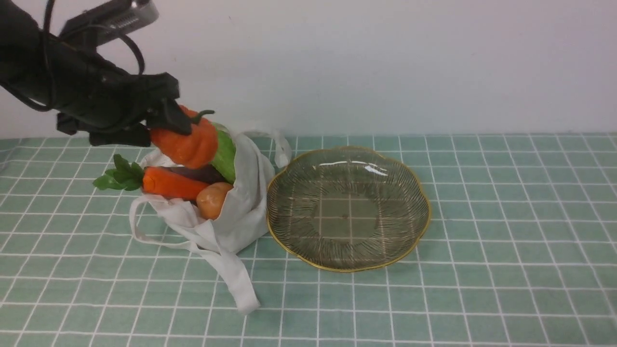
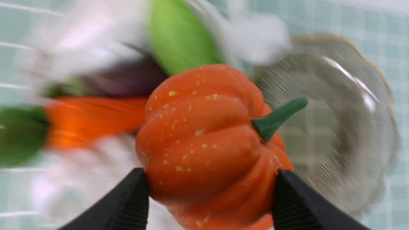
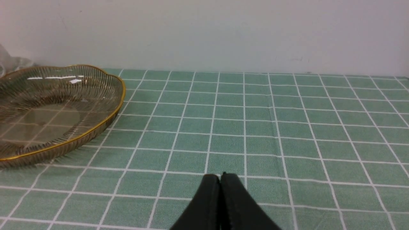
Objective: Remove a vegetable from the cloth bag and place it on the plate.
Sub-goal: Use the left arm to put the pumpkin into the empty plate on the right
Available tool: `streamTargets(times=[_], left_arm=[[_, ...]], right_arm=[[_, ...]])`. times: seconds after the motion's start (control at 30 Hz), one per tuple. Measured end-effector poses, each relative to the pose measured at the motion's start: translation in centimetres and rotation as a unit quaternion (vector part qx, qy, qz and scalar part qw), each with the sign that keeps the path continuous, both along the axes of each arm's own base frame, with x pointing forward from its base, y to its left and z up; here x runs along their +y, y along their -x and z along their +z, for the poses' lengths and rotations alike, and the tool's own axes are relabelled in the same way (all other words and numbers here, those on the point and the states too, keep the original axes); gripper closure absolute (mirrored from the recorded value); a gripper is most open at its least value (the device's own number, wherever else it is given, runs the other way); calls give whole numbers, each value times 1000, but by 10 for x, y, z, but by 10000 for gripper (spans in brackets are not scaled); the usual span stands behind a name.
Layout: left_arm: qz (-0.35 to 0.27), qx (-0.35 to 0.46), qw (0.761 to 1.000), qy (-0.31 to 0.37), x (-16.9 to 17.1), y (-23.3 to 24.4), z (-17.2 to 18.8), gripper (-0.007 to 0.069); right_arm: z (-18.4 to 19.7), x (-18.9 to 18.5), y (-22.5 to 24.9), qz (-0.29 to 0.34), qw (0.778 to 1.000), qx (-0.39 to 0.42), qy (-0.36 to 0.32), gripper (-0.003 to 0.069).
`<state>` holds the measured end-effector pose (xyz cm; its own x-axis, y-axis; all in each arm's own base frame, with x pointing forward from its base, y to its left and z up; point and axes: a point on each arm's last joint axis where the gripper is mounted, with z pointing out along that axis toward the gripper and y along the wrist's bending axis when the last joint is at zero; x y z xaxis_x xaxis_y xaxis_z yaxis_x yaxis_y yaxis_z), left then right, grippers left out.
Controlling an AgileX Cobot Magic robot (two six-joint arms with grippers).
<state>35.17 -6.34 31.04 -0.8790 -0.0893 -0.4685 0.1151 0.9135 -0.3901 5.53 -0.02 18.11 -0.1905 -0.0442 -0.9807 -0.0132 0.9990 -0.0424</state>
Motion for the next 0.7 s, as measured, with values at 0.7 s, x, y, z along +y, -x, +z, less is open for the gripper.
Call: streamTargets(times=[0.7], left_arm=[[-114,-67,990,48,-203,-29,-108,172]], right_arm=[[0,0,0,0,1000,0,0,674]])
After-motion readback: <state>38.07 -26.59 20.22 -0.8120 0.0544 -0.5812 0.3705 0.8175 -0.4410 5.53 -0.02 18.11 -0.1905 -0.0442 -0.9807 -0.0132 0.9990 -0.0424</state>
